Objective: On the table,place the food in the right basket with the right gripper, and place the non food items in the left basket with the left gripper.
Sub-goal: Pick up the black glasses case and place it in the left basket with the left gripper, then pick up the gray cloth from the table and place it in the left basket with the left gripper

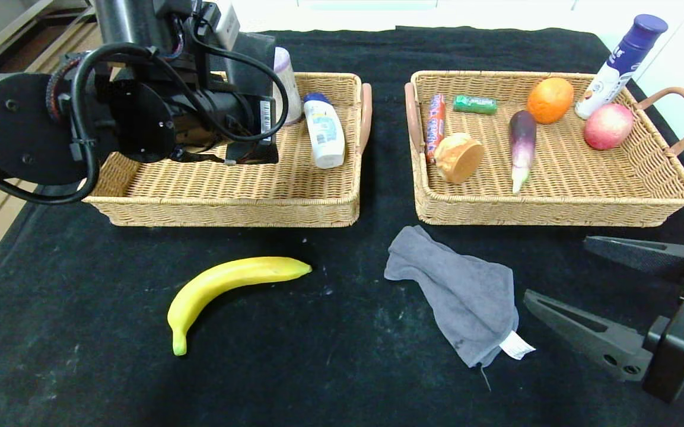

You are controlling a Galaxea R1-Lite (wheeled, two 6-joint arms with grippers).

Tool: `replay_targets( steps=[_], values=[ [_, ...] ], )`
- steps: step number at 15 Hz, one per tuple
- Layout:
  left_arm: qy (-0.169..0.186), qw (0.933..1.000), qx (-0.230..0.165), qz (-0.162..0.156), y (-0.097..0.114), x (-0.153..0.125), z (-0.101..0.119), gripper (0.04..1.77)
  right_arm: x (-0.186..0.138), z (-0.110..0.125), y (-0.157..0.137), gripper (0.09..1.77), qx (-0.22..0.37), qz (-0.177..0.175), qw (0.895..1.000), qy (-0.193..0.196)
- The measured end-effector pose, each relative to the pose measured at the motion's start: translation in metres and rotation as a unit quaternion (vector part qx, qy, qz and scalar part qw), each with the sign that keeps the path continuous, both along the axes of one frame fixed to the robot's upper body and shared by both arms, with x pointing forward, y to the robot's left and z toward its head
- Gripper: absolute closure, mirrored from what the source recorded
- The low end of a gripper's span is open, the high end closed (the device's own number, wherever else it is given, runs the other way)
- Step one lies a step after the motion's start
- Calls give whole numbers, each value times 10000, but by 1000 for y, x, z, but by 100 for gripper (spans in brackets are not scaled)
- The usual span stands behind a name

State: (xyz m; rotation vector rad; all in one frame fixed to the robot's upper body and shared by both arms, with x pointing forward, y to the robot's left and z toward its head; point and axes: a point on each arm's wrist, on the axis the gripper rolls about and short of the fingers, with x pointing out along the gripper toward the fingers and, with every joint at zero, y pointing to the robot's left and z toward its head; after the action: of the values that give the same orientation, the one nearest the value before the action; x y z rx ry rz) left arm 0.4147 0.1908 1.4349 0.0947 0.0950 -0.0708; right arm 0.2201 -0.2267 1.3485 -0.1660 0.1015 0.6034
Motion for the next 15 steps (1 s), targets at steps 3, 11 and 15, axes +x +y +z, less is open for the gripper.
replay_targets(
  steps=[3, 11, 15],
  values=[
    [31, 10000, 11, 6, 0, 0, -2, 112, 0, 0, 0, 15, 1, 0, 10000, 2],
    [35, 10000, 12, 7, 0, -1, -2, 69, 1, -2, 0, 15, -29, -7, 10000, 29],
    [38, 10000, 20, -3, 0, -3, -2, 45, 1, -2, 1, 15, -38, -1, 10000, 34]
  ],
)
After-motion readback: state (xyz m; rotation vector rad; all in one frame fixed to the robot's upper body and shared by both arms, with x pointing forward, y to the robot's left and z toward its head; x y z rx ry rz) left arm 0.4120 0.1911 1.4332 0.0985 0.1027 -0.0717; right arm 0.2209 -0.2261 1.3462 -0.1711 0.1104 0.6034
